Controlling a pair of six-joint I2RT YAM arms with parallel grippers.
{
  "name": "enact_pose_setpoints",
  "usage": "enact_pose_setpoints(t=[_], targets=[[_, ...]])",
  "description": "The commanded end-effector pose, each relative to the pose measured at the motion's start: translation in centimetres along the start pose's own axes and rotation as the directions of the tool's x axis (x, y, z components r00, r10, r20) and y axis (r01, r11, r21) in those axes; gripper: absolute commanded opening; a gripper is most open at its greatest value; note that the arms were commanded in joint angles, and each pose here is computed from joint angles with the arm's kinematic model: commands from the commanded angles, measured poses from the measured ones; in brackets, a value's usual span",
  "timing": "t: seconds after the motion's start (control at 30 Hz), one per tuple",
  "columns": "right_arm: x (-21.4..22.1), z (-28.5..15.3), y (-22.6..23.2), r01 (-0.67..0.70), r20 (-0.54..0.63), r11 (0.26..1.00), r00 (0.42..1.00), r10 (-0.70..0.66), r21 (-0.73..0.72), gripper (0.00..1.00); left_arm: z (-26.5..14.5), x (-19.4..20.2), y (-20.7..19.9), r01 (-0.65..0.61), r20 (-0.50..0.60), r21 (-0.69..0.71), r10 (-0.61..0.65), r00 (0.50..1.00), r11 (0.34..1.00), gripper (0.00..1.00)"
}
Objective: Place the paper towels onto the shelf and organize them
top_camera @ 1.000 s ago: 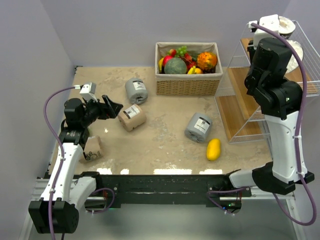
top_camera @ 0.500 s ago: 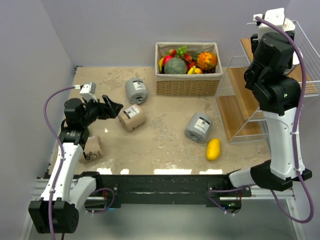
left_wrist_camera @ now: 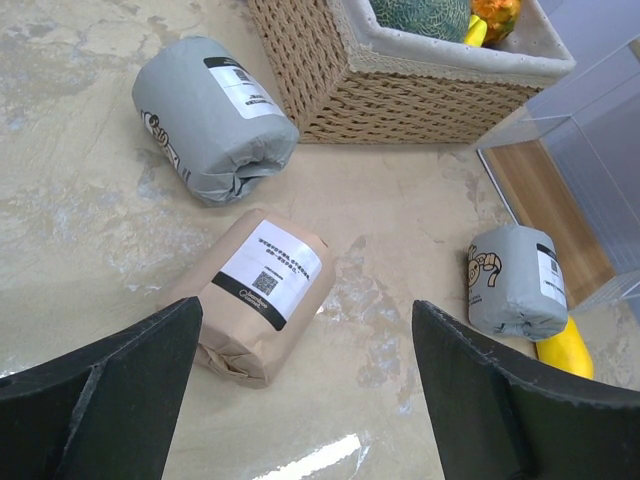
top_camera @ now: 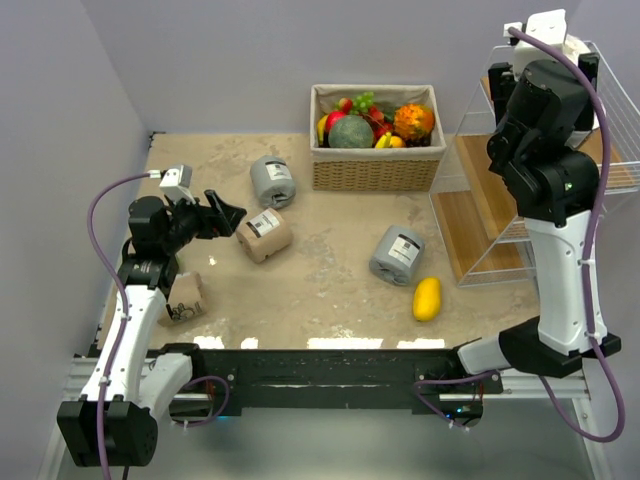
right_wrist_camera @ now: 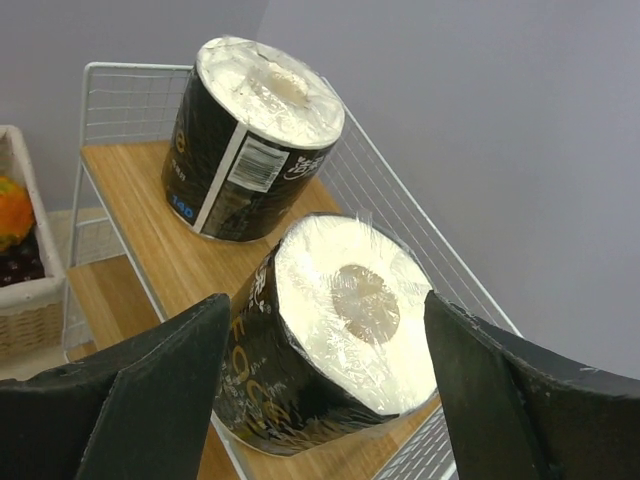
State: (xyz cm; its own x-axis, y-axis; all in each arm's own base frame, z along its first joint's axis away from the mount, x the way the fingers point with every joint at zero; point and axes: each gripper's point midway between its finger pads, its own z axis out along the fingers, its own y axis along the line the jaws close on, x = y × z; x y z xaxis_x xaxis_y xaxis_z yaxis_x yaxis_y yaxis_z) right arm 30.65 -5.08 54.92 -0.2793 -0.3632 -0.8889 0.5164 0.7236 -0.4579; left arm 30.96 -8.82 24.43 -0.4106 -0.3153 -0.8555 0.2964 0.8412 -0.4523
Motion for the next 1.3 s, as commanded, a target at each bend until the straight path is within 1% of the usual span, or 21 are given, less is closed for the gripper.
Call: enact_pose_setpoints(t=[0.0,0.07,0.13,0.2,0.23,0.27,0.3,0.33,0.37,0.43,0.47,0.6,0.73,0.77,0.97,1.03,1.27], targets=[[-1.2,0.0,0.8,-0.001,0.045,0.999,0.999,0.003,-0.052,0.84,-0.2,-0.6,-0.2,-0.029,0.029,0.008,0.029,0.999,1.0,0.91],[-2.1,-0.4,1.3,-0.017,0.073,0.995,0.997,0.024,-0.095,0.84,0.0,-0.4,-0.3,-0.026,0.021,0.014,0.025,0.999,1.0,0.91],[-3.0,-1.2,3.2,-0.023,0.106,0.983,0.994,0.042,-0.18,0.81,-0.1,-0.5,-0.4,-0.028,0.024,0.019,0.027,0.999,0.999,0.91],[-3.0,-2.0,4.8,-0.022,0.112,0.966,0.992,0.052,-0.258,0.75,-0.1,-0.6,-0.4,-0.026,0.026,0.02,0.025,0.999,0.999,0.91],[-3.0,-2.3,5.7,-0.017,0.119,0.952,0.991,0.056,-0.305,0.67,0.0,-0.5,-0.4,-0.026,0.024,0.018,0.026,0.999,1.0,0.91],[-2.2,-2.5,6.5,0.002,0.103,0.942,0.994,0.034,-0.334,0.64,-0.1,-0.6,-0.4,-0.027,0.027,0.017,0.027,0.999,0.999,0.91],[-1.8,-2.6,7.0,-0.009,0.088,0.934,0.995,0.043,-0.356,0.61,0.0,-0.5,-0.4,-0.026,0.024,0.018,0.026,0.999,0.999,0.91],[-1.5,-3.0,6.9,-0.015,0.083,0.929,0.995,0.05,-0.37,0.55,0.0,-0.4,-0.4,-0.024,0.022,0.019,0.024,0.999,1.0,0.91],[-0.4,-3.0,7.5,0.001,0.058,0.926,0.998,0.023,-0.378,0.51,0.0,-0.5,-0.4,-0.022,0.023,0.019,0.022,1.0,1.0,0.91],[0.8,-3.4,7.1,-0.028,0.022,0.927,0.999,0.039,-0.374,0.43,-0.1,-0.4,-0.6,-0.024,0.023,0.026,0.024,0.999,0.999,0.91],[2.2,-3.2,7.2,-0.025,-0.014,0.938,1.0,0.021,-0.347,0.42,-0.1,-0.5,-0.6,-0.027,0.026,0.025,0.026,0.999,0.999,0.91],[4.6,-2.7,6.4,0.001,-0.082,0.966,0.996,-0.023,-0.26,0.42,-0.2,-0.5,-0.6,-0.025,0.029,0.025,0.024,0.999,0.999,0.91],[4.7,-2.2,4.9,-0.024,-0.09,0.981,0.996,0.007,-0.193,0.4,0.0,-0.3,-0.6,-0.018,0.018,0.031,0.017,1.0,0.999,0.92],[4.9,-2.0,4.6,-0.012,-0.092,0.984,0.996,-0.004,-0.179,0.39,0.0,-0.3,-0.6,-0.018,0.018,0.032,0.018,1.0,0.999,0.92],[6.2,0.9,3.2,-0.009,-0.121,0.995,0.993,-0.003,-0.101,0.38,0.0,-0.3,-0.4,-0.018,0.02,0.025,0.017,1.0,1.0,0.92],[6.0,1.5,3.0,-0.026,-0.108,0.995,0.994,0.016,-0.094,0.38,0.1,-0.3,-0.3,-0.018,0.017,0.019,0.018,1.0,1.0,0.92],[5.6,3.3,3.7,-0.018,-0.097,0.992,0.995,0.006,-0.125,0.38,0.1,-0.2,0.0,-0.019,0.016,0.002,0.019,1.0,1.0,0.92]])
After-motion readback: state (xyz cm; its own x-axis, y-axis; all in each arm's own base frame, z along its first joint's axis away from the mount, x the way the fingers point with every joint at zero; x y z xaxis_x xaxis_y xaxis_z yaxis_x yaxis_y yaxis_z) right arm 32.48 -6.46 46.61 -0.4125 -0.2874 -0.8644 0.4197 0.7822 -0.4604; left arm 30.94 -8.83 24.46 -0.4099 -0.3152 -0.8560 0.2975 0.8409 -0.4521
